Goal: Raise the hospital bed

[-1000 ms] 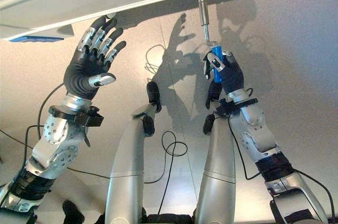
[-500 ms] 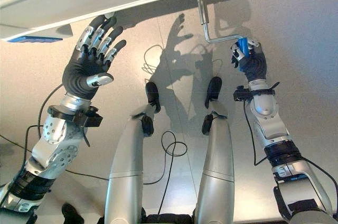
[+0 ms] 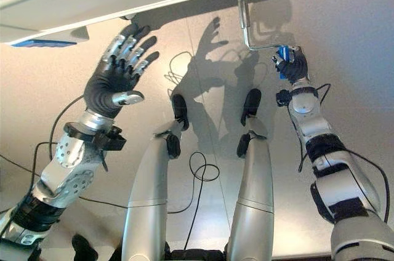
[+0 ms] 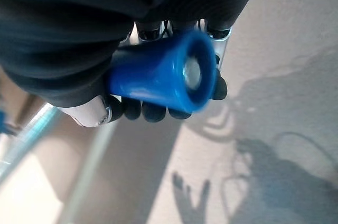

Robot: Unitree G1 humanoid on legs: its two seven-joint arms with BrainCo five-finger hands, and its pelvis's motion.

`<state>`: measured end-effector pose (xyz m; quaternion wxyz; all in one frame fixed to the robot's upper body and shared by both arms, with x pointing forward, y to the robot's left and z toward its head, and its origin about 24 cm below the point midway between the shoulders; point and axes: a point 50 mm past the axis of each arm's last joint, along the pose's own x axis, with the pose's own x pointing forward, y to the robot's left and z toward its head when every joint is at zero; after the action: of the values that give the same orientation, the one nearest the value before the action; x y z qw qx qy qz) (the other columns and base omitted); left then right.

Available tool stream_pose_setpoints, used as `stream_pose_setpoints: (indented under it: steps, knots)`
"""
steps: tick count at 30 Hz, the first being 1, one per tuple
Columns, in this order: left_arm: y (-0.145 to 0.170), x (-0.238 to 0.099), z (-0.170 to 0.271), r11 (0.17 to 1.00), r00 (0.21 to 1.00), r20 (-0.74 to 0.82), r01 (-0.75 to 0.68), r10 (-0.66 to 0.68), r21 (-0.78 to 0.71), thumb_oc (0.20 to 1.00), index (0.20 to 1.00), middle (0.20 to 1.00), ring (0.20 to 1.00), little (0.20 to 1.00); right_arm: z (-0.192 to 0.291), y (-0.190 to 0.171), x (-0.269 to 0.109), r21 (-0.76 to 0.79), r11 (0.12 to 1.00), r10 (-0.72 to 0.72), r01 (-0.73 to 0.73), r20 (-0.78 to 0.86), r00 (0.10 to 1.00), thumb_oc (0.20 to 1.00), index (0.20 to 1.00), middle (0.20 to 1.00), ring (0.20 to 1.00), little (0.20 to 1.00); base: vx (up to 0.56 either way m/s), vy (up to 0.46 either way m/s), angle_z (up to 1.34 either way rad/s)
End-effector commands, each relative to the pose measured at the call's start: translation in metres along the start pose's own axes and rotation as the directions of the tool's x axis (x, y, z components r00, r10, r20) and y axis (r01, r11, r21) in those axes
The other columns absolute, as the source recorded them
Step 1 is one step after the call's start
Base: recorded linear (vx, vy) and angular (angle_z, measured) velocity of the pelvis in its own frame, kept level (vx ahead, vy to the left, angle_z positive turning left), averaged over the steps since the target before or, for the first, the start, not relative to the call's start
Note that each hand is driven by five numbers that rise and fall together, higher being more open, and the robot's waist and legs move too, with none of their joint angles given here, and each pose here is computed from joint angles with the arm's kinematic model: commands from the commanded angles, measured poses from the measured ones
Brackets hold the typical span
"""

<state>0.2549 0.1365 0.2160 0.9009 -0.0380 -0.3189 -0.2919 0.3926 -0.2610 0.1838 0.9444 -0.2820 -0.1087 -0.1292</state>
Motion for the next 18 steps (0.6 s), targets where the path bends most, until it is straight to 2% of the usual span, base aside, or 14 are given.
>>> stream_pose_setpoints:
  steps: [1, 4, 10, 15, 18]
  knots:
    - [-0.020, 0.000, 0.023, 0.996, 0.987, 0.148, 0.066, -0.057, -0.059, 1.000, 1.000, 1.000, 1.000, 1.000, -0.026, -0.057, 0.000, -0.102, 0.981, -0.180, 0.164, -0.175, 0.968, 0.200, 0.200, 0.200, 0.200, 0.200, 0.01, 0.013, 0.03]
    - [-0.025, 0.006, 0.020, 0.994, 0.985, 0.152, 0.087, -0.075, -0.070, 1.000, 1.000, 1.000, 1.000, 1.000, -0.045, -0.038, -0.005, -0.218, 0.975, -0.104, 0.043, -0.276, 0.956, 0.200, 0.200, 0.200, 0.200, 0.200, 0.00, 0.000, 0.00]
    - [-0.032, 0.014, 0.016, 0.990, 0.983, 0.170, 0.092, -0.073, -0.106, 1.000, 1.000, 1.000, 1.000, 1.000, -0.073, -0.001, -0.023, -0.246, 0.962, 0.005, -0.120, -0.423, 0.906, 0.200, 0.200, 0.200, 0.200, 0.200, 0.00, 0.010, 0.03]
    - [-0.033, 0.015, 0.015, 0.990, 0.983, 0.178, 0.076, -0.053, -0.123, 1.000, 1.000, 1.000, 1.000, 1.000, -0.075, 0.029, -0.029, -0.213, 0.957, 0.088, -0.195, -0.430, 0.898, 0.200, 0.200, 0.200, 0.200, 0.200, 0.00, 0.021, 0.04]
    - [-0.032, 0.016, 0.014, 0.990, 0.984, 0.178, 0.049, -0.024, -0.136, 1.000, 1.000, 1.000, 1.000, 1.000, -0.062, 0.065, -0.031, -0.154, 0.951, 0.192, -0.267, -0.383, 0.904, 0.200, 0.200, 0.200, 0.200, 0.200, 0.00, 0.000, 0.00]
